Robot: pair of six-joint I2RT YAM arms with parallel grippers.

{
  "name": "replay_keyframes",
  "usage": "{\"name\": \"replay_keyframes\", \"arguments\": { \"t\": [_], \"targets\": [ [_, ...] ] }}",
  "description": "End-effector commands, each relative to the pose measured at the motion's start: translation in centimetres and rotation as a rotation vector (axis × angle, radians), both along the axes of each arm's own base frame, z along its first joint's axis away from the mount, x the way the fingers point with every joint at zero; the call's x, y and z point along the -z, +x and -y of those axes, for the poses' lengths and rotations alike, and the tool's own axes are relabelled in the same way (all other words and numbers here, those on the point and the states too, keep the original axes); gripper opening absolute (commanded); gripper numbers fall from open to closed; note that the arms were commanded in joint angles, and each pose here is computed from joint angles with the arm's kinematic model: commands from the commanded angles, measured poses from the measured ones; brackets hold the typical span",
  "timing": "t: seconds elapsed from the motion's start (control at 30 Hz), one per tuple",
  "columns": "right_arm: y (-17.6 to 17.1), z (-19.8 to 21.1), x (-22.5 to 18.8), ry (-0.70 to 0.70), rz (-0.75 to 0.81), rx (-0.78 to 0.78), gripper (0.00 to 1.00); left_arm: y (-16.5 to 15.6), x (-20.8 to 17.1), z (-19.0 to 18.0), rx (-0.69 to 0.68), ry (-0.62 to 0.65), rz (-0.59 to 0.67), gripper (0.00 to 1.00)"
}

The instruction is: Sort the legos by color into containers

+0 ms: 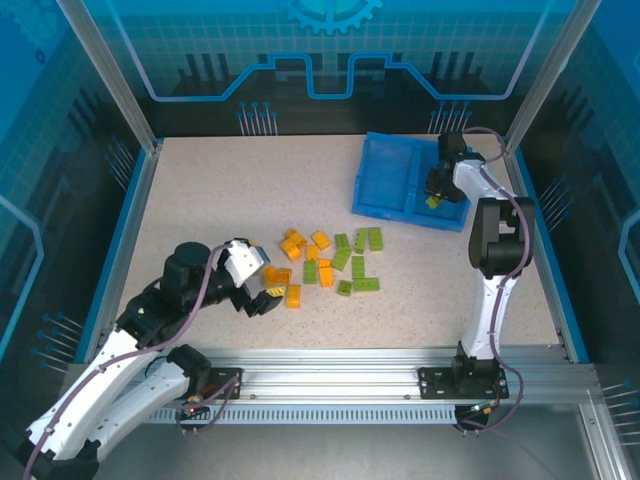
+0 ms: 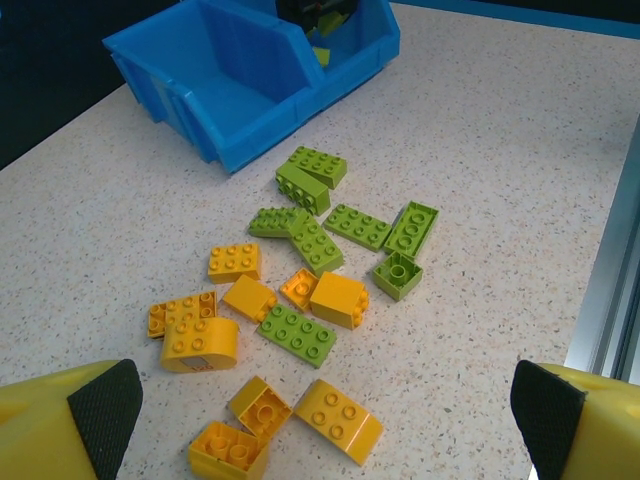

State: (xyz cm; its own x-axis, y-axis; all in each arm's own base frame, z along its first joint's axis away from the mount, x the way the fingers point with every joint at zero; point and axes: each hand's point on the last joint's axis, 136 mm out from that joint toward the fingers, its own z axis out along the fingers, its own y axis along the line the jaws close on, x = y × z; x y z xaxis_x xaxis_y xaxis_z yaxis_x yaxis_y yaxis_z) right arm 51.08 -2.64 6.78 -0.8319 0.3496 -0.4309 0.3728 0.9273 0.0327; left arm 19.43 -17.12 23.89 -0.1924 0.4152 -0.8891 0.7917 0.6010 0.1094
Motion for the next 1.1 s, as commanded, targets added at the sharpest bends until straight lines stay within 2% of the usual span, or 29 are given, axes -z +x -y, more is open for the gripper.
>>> {"name": "replay_keyframes", "arguments": {
  "t": [0.0,0.17,0.23,0.3,0.47,0.57,0.73,1.07],
  "targets": [
    [-0.3,0.3,-4.9,0.029,0.095,0.017,0.47,0.2,0.7,0.0,-0.003,0.014,-0.01,0.99],
    [-3.2,-0.9,-9.3,0.084,0.2,0.018,0.48,0.3,0.8,0.0,-0.007,0.017,-0.01,0.99],
    [-5.1,-2.7,-10.9,0.118,0.231,-0.023,0.5,0.3,0.9,0.0,-0.006,0.019,-0.012,0.99],
    [-7.4,-6.4,-12.1,0.176,0.257,-0.124,0.51,0.3,1.0,0.0,-0.007,0.021,-0.016,0.99],
    [-13.1,-14.7,-10.2,0.225,0.192,-0.265,0.53,0.5,1.4,0.2,0.0,0.031,-0.019,0.99],
    [-15.0,-18.8,-7.8,0.214,0.147,-0.318,0.54,0.5,1.7,0.5,0.017,0.033,-0.031,0.99],
    [-14.7,-22.0,-3.3,0.165,0.034,-0.361,0.53,-0.2,2.2,1.1,0.068,0.029,-0.059,0.99],
    [-12.6,-24.2,2.1,0.138,-0.073,-0.365,0.49,-0.3,2.5,1.2,0.076,0.027,-0.07,0.99]
  ]
}}
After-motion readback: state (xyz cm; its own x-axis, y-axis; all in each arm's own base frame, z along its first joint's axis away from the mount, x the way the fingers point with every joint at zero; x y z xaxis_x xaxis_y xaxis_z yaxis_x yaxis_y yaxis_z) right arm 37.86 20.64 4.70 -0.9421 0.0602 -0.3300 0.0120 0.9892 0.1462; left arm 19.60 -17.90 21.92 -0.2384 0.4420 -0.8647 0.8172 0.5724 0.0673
